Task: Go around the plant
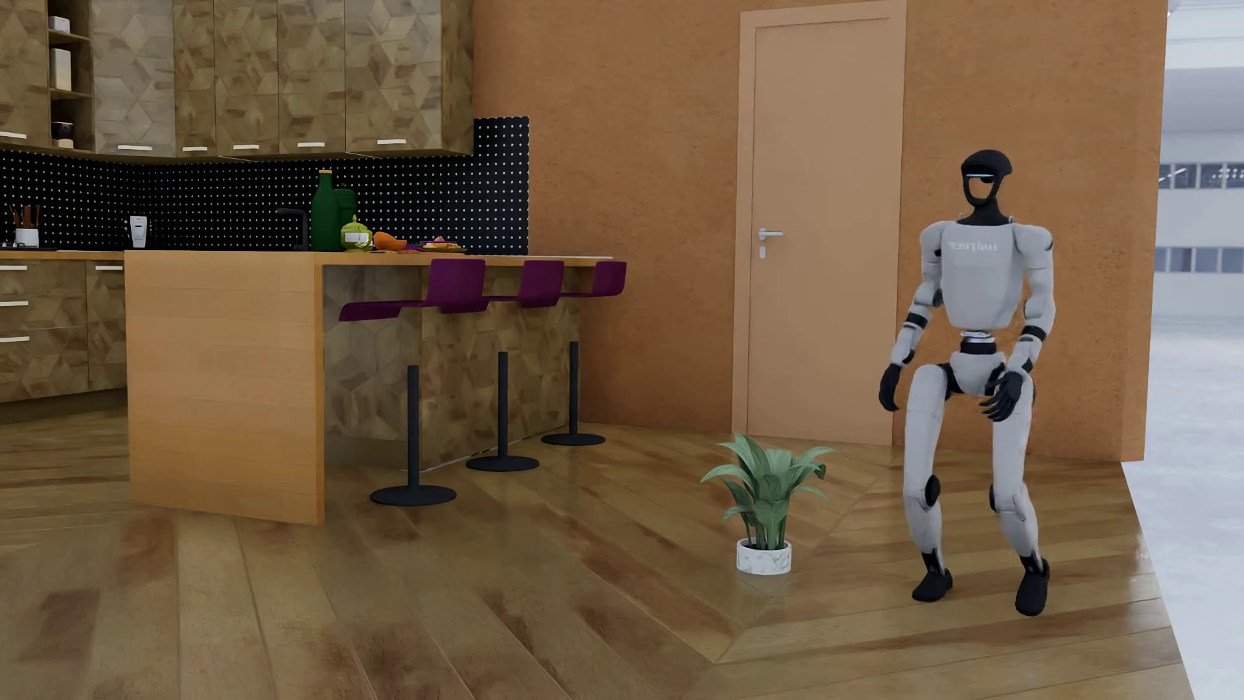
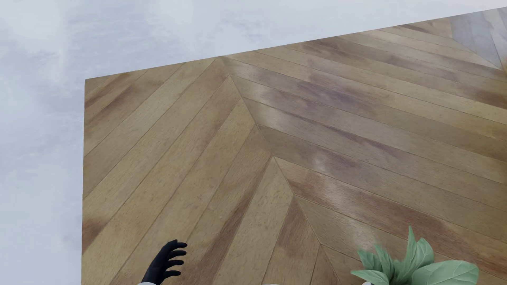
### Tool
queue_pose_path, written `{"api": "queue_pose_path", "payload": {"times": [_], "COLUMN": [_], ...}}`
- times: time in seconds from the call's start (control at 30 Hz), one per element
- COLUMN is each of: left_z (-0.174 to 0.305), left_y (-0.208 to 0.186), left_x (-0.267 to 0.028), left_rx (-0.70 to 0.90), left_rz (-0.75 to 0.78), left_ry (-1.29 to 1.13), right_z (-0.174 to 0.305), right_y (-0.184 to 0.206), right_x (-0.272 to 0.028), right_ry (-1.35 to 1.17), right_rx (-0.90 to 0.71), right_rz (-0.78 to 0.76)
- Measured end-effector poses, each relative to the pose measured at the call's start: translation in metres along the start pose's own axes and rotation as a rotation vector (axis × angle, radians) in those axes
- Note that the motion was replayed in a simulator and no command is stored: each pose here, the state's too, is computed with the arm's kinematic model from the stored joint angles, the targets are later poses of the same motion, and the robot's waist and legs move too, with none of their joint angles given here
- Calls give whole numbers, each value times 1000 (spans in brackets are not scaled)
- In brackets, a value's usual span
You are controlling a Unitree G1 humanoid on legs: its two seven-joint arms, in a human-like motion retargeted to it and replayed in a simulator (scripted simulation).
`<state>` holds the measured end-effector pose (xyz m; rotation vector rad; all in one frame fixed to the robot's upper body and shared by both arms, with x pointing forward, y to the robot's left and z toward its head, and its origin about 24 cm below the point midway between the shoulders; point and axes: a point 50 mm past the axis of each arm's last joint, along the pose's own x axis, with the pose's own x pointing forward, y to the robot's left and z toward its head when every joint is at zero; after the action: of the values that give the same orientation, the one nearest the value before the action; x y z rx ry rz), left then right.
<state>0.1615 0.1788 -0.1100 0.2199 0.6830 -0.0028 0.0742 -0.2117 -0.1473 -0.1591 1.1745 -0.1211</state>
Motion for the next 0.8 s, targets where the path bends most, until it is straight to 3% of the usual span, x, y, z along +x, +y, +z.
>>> {"api": "queue_pose_path", "payload": {"times": [0.07,0.1,0.2,0.27,0.37,0.43,0.53,0.63,0.67,0.7,0.8], "left_z": [-73,-75,18,62,9,-28,-9,32,45,37,-42], "left_y": [30,44,34,-1,6,41,71,12,-4,-4,27], "left_x": [-39,-41,8,21,-6,-19,-9,4,10,11,-22], "left_rx": [74,107,21,-35,-61,53,71,-51,-13,20,38], "left_rz": [7,27,115,81,116,146,264,124,44,21,74], "left_ry": [266,305,37,-160,-86,33,-17,-131,-144,-98,184], "right_z": [64,81,43,-13,-7,49,37,16,4,0,32], "right_y": [9,22,19,-6,5,3,7,-4,-4,-2,3], "right_x": [1,1,-5,-5,-3,-1,4,-4,-2,0,-1], "right_ry": [-221,-287,-261,-72,-35,-165,-120,-96,-51,-43,-200], "right_rx": [12,12,-1,-72,-3,52,5,16,-30,-87,24], "right_rz": [32,96,182,92,-44,-93,52,59,41,32,-32]}}
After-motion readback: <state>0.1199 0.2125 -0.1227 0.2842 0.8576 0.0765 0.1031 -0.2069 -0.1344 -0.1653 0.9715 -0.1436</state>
